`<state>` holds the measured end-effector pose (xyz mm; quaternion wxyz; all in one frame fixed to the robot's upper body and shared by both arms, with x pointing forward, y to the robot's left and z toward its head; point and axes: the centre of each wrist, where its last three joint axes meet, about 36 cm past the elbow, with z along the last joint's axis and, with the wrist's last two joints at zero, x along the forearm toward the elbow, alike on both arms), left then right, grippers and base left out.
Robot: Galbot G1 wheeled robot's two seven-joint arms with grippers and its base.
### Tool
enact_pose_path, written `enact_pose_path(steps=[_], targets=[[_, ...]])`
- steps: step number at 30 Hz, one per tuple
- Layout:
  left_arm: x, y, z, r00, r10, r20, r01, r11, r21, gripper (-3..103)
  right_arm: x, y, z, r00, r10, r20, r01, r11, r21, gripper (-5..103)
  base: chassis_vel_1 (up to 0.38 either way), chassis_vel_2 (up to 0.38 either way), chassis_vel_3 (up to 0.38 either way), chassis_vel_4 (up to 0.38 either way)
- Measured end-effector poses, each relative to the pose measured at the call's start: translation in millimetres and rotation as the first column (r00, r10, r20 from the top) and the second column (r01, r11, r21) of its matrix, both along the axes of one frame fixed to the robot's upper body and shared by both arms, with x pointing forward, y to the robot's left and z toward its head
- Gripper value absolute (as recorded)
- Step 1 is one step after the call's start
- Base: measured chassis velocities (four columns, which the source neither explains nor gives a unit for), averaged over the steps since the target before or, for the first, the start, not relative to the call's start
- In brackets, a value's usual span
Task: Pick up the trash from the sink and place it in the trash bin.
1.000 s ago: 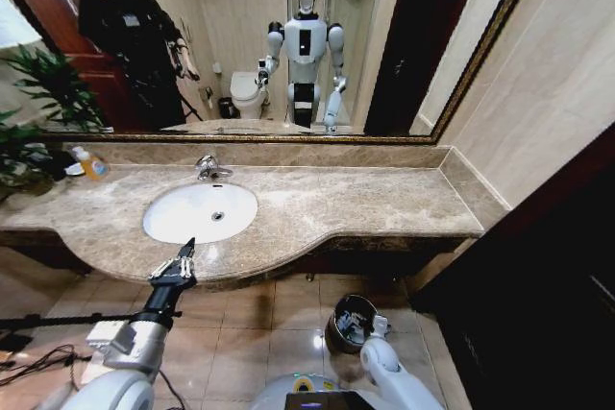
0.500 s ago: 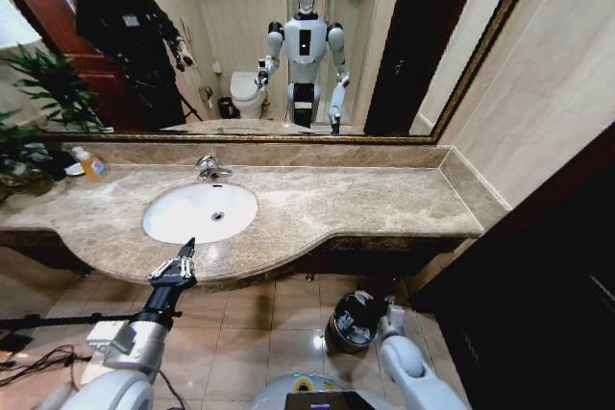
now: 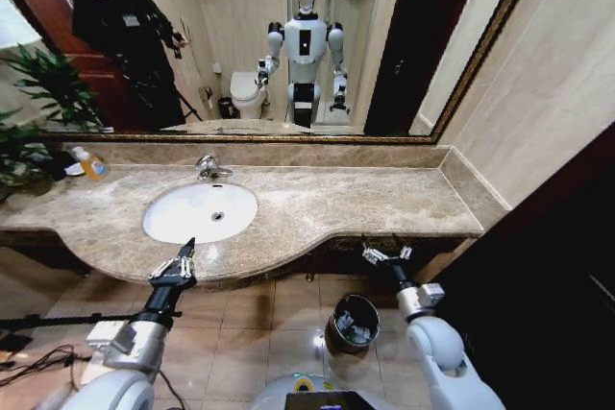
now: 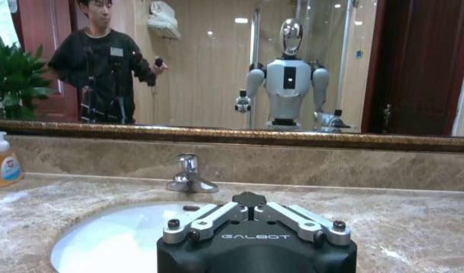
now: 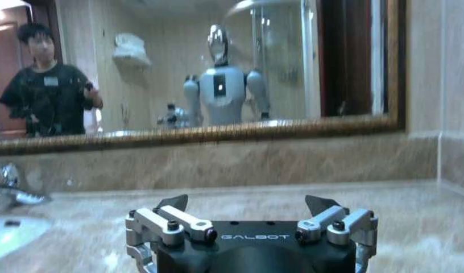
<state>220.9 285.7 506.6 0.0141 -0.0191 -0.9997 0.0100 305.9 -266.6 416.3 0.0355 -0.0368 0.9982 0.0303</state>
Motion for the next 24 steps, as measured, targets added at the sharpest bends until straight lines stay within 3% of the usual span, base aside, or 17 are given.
enact_pose_path(steps=[14, 24], targets=[[0, 0, 0, 1.000, 0.000, 0.000, 0.000, 1.000, 0.000, 0, -23, -21, 32, 0.996, -0.063, 0.062, 0.066, 0.997, -0.050, 100, 0.000, 0.000, 0.000, 0.000], [0, 0, 0, 1.000, 0.000, 0.000, 0.000, 1.000, 0.000, 0, -50, -35, 34, 0.994, -0.100, 0.036, 0.102, 0.994, -0.050, 100, 0.000, 0.000, 0.000, 0.000]])
